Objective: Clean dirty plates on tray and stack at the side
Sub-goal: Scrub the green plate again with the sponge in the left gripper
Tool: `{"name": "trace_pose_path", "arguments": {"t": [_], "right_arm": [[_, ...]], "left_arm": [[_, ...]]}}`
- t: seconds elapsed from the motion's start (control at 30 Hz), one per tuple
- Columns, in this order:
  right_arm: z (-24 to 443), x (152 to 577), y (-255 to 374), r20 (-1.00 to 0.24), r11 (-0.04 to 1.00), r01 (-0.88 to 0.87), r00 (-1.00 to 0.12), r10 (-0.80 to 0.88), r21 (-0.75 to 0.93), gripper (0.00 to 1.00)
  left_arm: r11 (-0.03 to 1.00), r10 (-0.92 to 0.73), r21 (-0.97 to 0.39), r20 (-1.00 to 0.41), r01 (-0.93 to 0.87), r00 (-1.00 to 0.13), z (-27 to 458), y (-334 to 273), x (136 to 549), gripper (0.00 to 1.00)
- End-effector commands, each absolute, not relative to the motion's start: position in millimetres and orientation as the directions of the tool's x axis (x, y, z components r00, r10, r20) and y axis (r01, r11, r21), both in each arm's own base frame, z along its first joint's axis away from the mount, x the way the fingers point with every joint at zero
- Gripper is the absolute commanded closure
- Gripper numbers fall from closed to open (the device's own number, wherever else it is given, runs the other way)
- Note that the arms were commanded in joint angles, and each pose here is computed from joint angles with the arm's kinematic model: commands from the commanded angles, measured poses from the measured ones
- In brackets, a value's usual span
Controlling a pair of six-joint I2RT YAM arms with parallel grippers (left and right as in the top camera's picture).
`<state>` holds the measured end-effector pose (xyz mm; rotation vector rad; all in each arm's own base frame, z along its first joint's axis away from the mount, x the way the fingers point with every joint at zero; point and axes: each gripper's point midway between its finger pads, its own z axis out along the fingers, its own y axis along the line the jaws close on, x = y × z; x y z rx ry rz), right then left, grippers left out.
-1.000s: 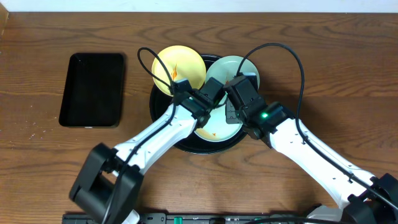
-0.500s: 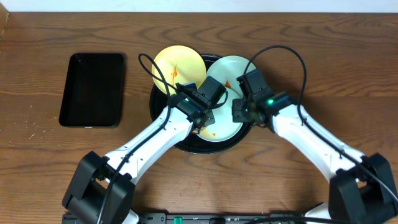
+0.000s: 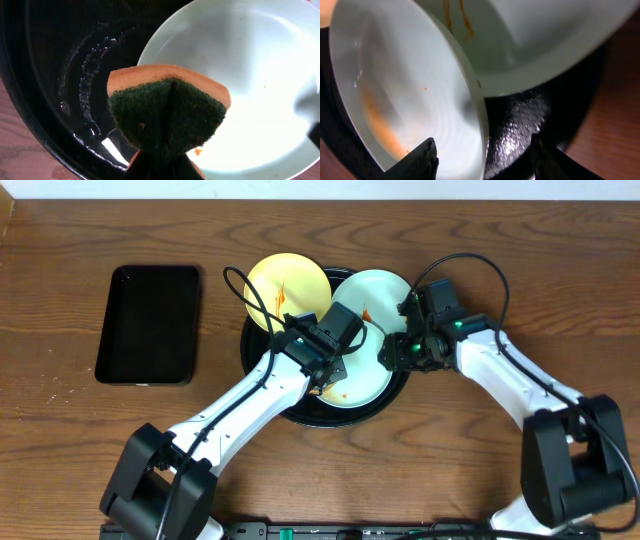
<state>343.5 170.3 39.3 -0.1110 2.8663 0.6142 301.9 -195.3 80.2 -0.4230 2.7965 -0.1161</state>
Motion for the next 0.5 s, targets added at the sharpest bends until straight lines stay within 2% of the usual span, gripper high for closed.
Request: {"name": "trace_pose_path", "arguments": {"t": [0.0, 0.1, 0.2, 0.23, 0.3, 0.33, 0.37, 0.47], "right_arm": [[32, 340, 180, -0.205, 0.876, -0.172, -0.975, -0.086, 0.452, 0.43], [25, 342, 182, -0.200, 0.873, -0.171, -0.976, -0.086, 0.456, 0.44], [21, 344, 182, -0.200, 0.873, -0.171, -0.976, -0.086, 0.456, 0.51], [21, 344, 182, -0.203, 0.873, -0.172, -0.975, -0.086, 0.457, 0.60], [21, 344, 182, -0.203, 0.873, -0.172, -0.975, -0.086, 0.456, 0.87], [21, 344, 182, -0.203, 0.873, -0.172, -0.975, -0.086, 0.456, 0.96], [21, 344, 182, -0.202, 0.873, -0.171, -0.976, -0.086, 0.456, 0.99], [21, 343, 182, -0.197, 0.874, -0.169, -0.977, -0.086, 0.456, 0.99]], "left_arm": [[0.957, -0.287, -0.126, -0.301, -0.261, -0.909, 83, -197, 304, 0.93], [0.957, -0.287, -0.126, -0.301, -0.261, -0.909, 83, -197, 304, 0.93], [0.957, -0.287, -0.126, -0.301, -0.261, -0.909, 83, -197, 304, 0.93], [0.957, -0.287, -0.126, -0.301, -0.260, -0.910, 83, -197, 304, 0.93], [0.957, -0.287, -0.126, -0.301, -0.261, -0.909, 83, -197, 304, 0.92], [0.957, -0.287, -0.126, -0.301, -0.261, -0.909, 83, -197, 304, 0.92], [0.957, -0.287, -0.126, -0.301, -0.261, -0.909, 83, -197, 304, 0.93], [0.957, -0.287, -0.125, -0.301, -0.260, -0.910, 83, -197, 304, 0.92]]}}
